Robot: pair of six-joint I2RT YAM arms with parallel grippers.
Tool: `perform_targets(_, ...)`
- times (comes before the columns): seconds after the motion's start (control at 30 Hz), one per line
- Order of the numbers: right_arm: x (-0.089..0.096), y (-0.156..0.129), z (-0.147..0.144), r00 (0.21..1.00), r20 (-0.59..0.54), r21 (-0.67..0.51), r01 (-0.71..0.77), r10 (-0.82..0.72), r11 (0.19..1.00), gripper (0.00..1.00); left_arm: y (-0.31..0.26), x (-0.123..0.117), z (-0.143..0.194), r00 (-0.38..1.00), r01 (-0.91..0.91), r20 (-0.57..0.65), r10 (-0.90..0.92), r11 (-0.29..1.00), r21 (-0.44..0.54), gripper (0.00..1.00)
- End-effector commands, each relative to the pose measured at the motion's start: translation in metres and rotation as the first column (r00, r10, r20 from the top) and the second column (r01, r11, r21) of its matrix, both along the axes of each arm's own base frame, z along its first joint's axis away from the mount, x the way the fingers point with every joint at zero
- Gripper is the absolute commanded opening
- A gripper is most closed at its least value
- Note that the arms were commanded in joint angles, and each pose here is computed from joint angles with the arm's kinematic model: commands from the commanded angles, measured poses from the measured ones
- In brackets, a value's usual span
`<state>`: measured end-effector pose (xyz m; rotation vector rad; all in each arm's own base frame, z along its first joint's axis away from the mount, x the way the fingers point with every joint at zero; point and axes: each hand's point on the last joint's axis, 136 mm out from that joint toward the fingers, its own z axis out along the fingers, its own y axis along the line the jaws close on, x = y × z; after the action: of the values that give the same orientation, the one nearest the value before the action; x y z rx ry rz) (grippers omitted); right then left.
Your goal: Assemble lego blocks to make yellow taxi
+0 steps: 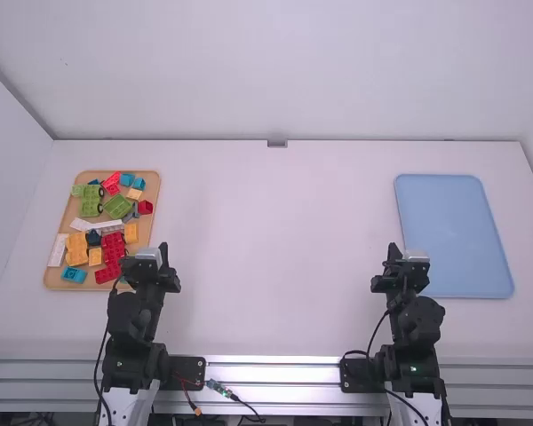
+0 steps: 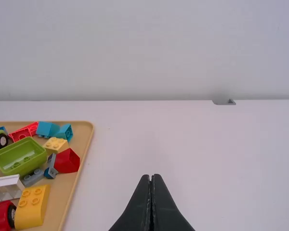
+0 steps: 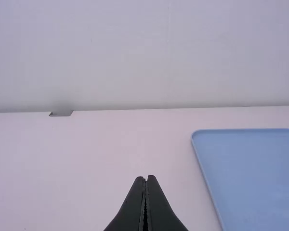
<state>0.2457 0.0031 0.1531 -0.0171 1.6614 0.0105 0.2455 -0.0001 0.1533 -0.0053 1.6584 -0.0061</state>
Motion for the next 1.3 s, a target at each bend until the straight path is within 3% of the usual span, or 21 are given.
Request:
perform_targets(0.0, 0.0, -0.001, 0.001, 1.0, 0.003, -0.001, 0.003, -0.003, 1.0, 0.01, 0.0, 0.0, 0.001, 1.0, 0.0, 0.002, 0.0, 1.0, -0.002, 0.01)
perform_targets(0.5, 0.002, -0.023, 0.055, 0.988, 0.109, -0.103, 0.123, -0.112, 0.987, 0.11, 0.005, 0.002, 0.061, 0.991, -0.048, 0.119, 0.054, 0.998, -0.051, 0.12)
perform_targets(0.9, 0.005, -0.011, 0.099, 0.98, 0.196, -0.188, 0.071, -0.034, 0.98, 0.2, 0.011, 0.005, 0.128, 0.964, -0.078, 0.249, 0.093, 0.994, -0.069, 0.26)
perform_targets(1.13, 0.006, -0.011, 0.128, 0.967, 0.252, -0.137, 0.065, -0.029, 0.988, 0.26, 0.009, 0.008, 0.179, 0.934, -0.057, 0.348, 0.081, 0.995, -0.08, 0.36)
perform_targets(1.27, 0.008, -0.013, 0.153, 0.953, 0.3, -0.08, 0.079, -0.051, 0.994, 0.31, 0.011, 0.014, 0.203, 0.917, -0.045, 0.386, 0.101, 0.987, -0.153, 0.44)
